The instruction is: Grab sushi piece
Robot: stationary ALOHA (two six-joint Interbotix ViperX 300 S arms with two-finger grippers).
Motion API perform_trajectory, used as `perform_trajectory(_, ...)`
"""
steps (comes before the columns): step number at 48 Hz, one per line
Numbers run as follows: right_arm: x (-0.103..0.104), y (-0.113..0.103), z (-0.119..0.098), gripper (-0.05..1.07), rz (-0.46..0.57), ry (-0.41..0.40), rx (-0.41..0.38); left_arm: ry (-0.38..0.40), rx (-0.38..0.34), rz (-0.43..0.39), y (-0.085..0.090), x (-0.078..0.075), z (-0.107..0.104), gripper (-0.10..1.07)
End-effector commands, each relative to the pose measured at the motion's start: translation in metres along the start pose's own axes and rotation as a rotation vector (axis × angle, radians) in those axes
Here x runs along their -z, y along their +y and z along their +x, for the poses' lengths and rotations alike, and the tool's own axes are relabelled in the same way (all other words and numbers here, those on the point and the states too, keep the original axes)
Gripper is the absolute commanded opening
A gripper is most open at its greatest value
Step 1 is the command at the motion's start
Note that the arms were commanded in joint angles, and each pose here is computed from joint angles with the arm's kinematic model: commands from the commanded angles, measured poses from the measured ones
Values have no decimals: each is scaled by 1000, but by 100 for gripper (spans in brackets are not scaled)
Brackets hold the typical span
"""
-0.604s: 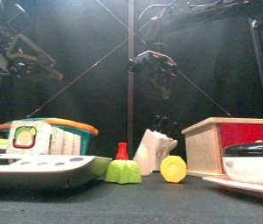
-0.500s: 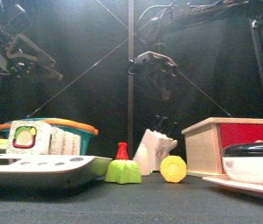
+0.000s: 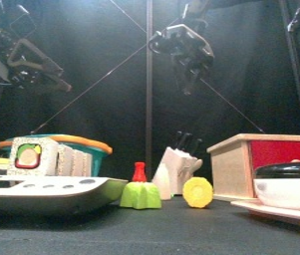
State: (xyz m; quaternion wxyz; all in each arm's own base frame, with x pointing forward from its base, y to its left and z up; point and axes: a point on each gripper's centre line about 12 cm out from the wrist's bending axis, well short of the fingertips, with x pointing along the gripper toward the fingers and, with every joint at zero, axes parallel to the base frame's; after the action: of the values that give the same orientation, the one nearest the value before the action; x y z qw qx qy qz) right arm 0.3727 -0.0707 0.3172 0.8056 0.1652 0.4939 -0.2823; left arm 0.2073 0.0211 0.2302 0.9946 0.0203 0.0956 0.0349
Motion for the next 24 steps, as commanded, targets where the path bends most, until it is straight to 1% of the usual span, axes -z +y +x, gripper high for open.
perform_trajectory(1,5,5,-19,71,-16,-113,-35,-24,-4,4,1,-11,2,93)
perform_trajectory(5,12,12,-21,71,-46,-204,-61,-18,1,10,0,-9,3,93)
perform_trajectory(8,18,17,-18,71,-86,-288,-88,-14,3,22,0,-10,4,93)
perform_trajectory(12,24,20,-10,71,-136,-376,-126,-14,9,43,0,-12,6,93)
perform_trajectory(15,30,23,0,71,-156,-425,-168,-4,20,54,-2,-10,8,93)
perform_trajectory(17,35,26,7,71,-173,-450,-202,10,29,55,-4,-7,10,93)
perform_trajectory(24,50,42,35,71,-276,-529,-340,105,83,59,-16,14,21,93)
